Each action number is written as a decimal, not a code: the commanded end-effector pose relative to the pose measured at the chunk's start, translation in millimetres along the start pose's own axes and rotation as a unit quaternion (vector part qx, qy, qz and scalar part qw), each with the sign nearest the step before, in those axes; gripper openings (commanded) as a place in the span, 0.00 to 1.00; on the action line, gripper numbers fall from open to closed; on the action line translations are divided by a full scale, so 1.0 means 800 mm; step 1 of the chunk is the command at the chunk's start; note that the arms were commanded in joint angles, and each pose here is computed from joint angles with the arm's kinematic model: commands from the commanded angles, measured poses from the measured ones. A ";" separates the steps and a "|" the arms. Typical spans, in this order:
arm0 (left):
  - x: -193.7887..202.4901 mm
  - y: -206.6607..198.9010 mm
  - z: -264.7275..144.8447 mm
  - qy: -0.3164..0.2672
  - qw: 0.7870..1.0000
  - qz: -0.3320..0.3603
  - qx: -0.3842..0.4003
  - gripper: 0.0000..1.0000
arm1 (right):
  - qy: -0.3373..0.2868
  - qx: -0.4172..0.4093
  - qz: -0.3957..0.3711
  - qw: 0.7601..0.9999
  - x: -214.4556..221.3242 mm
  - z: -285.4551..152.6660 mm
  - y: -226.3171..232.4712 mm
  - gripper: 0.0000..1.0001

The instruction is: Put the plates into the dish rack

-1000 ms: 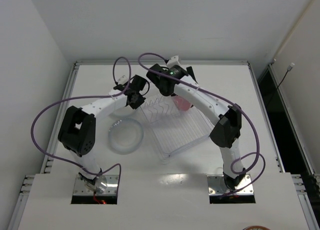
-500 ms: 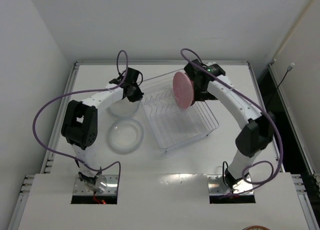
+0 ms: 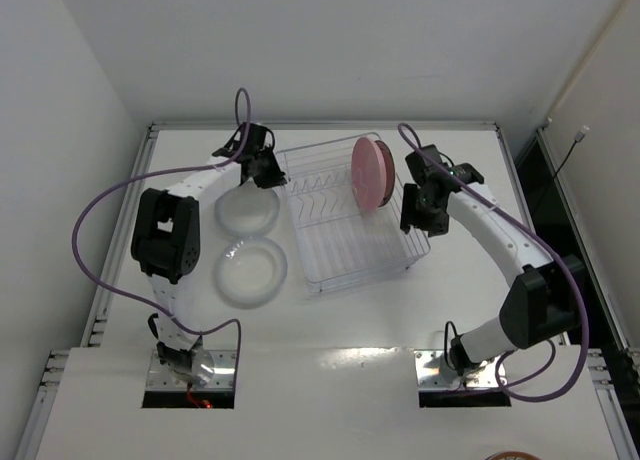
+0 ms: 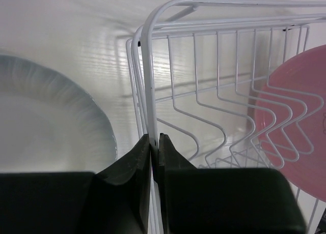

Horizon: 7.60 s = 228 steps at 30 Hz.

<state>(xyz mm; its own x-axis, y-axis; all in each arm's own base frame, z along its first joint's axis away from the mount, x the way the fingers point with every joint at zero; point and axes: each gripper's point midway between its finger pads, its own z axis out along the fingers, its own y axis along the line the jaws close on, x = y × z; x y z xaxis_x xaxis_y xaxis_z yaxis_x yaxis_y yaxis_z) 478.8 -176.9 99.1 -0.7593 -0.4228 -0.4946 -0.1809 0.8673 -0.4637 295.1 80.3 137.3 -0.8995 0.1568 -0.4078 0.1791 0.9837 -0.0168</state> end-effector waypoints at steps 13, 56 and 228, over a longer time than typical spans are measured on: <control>-0.027 -0.008 0.026 -0.030 0.999 0.004 0.040 0.64 | -0.004 -0.018 -0.023 1.000 0.004 0.036 -0.006 0.60; 0.005 0.153 -0.086 -0.075 0.965 0.128 -0.216 0.94 | 0.022 -0.043 -0.039 0.998 0.043 0.025 0.014 0.47; -0.182 -0.258 -0.257 -0.241 0.936 -0.005 0.257 0.00 | 0.077 -0.033 -0.017 0.996 0.058 0.064 -0.023 0.33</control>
<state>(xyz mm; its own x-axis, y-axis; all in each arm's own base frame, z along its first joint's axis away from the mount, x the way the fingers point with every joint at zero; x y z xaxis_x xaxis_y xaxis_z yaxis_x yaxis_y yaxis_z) 501.4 -192.1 373.1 -0.3713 -0.5422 -0.7538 0.0633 0.7951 -0.6031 269.4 65.3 73.2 -0.9553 0.1326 -0.2641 0.1296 0.9912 0.0287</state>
